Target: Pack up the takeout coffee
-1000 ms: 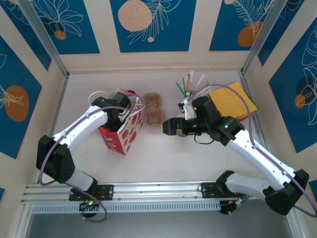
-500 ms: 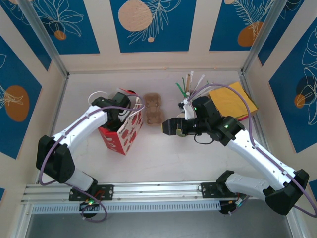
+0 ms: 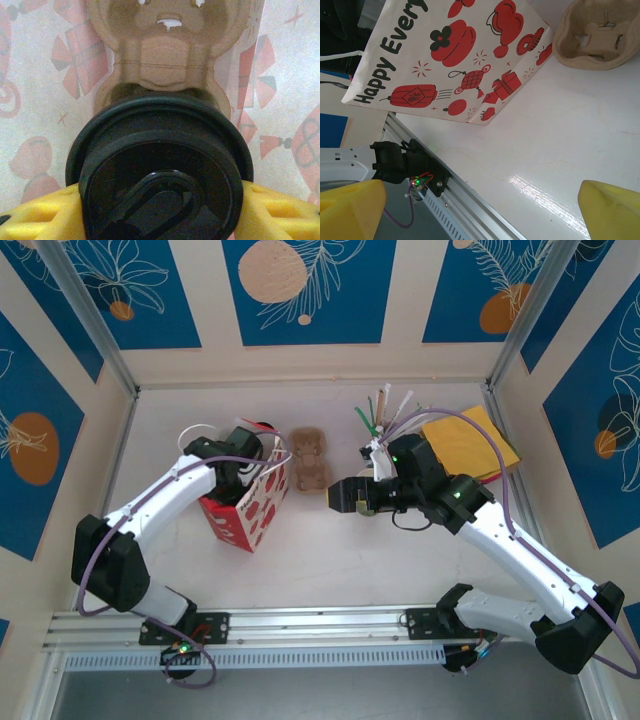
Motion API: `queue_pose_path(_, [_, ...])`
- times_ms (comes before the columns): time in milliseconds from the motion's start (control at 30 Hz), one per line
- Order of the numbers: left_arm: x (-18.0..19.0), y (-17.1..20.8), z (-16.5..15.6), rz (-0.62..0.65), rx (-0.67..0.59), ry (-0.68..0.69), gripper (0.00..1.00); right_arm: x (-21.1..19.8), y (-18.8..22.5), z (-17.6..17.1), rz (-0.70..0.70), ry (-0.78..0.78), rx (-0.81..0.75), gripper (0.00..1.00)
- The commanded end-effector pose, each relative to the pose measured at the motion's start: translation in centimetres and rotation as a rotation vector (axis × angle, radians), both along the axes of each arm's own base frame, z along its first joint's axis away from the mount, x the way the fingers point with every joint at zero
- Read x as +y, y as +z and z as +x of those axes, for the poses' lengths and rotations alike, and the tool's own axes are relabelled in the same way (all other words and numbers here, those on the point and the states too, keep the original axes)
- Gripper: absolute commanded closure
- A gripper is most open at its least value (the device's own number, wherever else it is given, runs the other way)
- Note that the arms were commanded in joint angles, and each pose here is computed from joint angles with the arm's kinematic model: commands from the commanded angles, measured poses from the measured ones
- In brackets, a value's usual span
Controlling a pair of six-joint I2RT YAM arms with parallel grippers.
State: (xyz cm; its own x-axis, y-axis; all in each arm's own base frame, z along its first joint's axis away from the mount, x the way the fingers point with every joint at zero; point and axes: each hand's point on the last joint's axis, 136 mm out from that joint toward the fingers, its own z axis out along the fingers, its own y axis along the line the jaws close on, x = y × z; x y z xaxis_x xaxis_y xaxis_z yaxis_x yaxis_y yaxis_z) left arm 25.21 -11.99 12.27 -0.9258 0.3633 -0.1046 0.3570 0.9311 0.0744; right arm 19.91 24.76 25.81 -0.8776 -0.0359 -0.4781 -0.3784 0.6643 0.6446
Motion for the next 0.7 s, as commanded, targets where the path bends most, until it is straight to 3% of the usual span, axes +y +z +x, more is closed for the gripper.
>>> queue_pose_path(0, [1.14,-4.41,0.03,0.061,0.075,0.021,0.42,-0.19,0.92,-0.26,0.010,-0.003,-0.016,0.01])
queue_pose_path(667, [1.27,-5.38,-0.06,0.071,0.087,0.029,0.43,-0.32,0.91,-0.35,0.011,-0.008,-0.015,0.01])
